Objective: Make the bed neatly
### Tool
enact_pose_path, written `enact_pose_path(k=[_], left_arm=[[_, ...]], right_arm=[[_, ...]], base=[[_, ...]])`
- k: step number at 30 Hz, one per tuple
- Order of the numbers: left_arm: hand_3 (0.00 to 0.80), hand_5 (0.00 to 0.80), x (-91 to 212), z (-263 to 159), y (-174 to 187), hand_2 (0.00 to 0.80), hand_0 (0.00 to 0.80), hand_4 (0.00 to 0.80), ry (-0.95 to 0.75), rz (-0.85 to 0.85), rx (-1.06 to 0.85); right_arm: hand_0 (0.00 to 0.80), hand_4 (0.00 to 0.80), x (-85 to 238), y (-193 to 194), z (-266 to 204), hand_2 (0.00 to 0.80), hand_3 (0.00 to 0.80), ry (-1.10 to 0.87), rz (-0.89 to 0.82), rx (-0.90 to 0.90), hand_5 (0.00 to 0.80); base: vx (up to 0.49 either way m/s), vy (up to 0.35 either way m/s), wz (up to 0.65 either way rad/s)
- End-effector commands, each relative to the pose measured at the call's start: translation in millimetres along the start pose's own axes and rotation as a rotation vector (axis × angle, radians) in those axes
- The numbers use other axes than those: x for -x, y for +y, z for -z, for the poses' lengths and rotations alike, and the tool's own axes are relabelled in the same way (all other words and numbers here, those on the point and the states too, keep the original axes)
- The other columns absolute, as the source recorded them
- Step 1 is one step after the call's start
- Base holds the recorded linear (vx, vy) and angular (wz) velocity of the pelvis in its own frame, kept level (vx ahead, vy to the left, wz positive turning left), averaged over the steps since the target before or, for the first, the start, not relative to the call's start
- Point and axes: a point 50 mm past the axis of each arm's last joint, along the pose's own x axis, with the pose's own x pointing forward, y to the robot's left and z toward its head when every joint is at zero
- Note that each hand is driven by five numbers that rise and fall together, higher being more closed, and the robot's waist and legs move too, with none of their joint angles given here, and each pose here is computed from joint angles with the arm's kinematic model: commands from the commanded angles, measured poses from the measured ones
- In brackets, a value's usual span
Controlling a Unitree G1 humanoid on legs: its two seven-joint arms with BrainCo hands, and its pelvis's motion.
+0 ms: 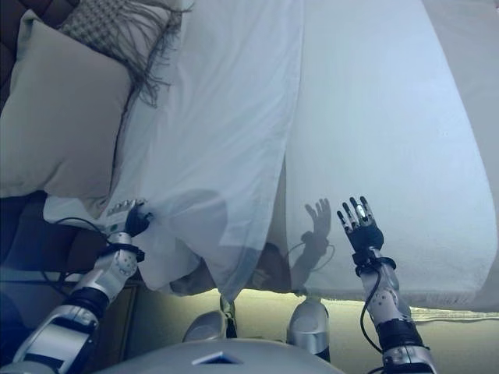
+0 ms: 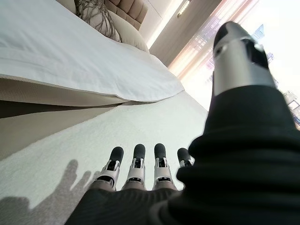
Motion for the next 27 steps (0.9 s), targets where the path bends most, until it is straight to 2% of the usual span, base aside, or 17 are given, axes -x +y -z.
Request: enact_pose_path(k=[1, 2, 10, 16, 21, 25, 27], left_arm=[[0.502, 0.502, 18, 54, 13, 0.502, 0.502, 0.502, 0.150, -0.020, -0.061], [0.000, 0.000, 20, 53, 11, 0.000, 0.000, 0.000, 0.147, -0.014, -0.052], [0.000, 0.000, 36, 47, -8, 0.000, 0.000, 0.000, 0.085, 0.069, -0.025], [0.000, 0.000, 39, 63, 10, 0.000, 0.000, 0.000, 0.065, 0.106, -0.031], [0.000, 0.000, 39, 70, 29, 0.000, 0.000, 0.000, 0.129, 0.066, 0.240], [0.000, 0.000, 45, 58, 21, 0.000, 0.000, 0.000, 0.147, 0.074, 0.573], [0.000, 0.000, 48, 53, 17, 0.000, 0.000, 0.000, 0.144, 0.090, 0.679]], right_arm=[[0.000, 0.000, 3, 7, 0, 0.000, 0.000, -0.080, -0.019, -0.039, 0.000], [0.000, 0.000, 3, 7, 1, 0.000, 0.000, -0.080, -0.019, -0.042, 0.000], [0.000, 0.000, 6, 9, 8, 0.000, 0.000, -0.092, 0.009, -0.076, 0.000], [0.000, 0.000, 6, 6, 10, 0.000, 0.000, -0.085, 0.026, -0.080, 0.000], [0.000, 0.000, 10, -2, 15, 0.000, 0.000, -0.080, 0.093, -0.047, 0.000], [0.000, 0.000, 19, -10, 25, 0.000, 0.000, -0.066, 0.145, -0.050, 0.000], [0.000, 0.000, 21, -12, 27, 0.000, 0.000, -0.067, 0.159, -0.059, 0.000]], base=[[0.024, -0.072, 0.01], [0.029, -0.078, 0.01], [0.049, -0.069, 0.05], [0.036, -0.053, 0.07], [0.020, -0.043, 0.01], [0.015, -0.057, 0.05], [-0.013, -0.056, 0.10]])
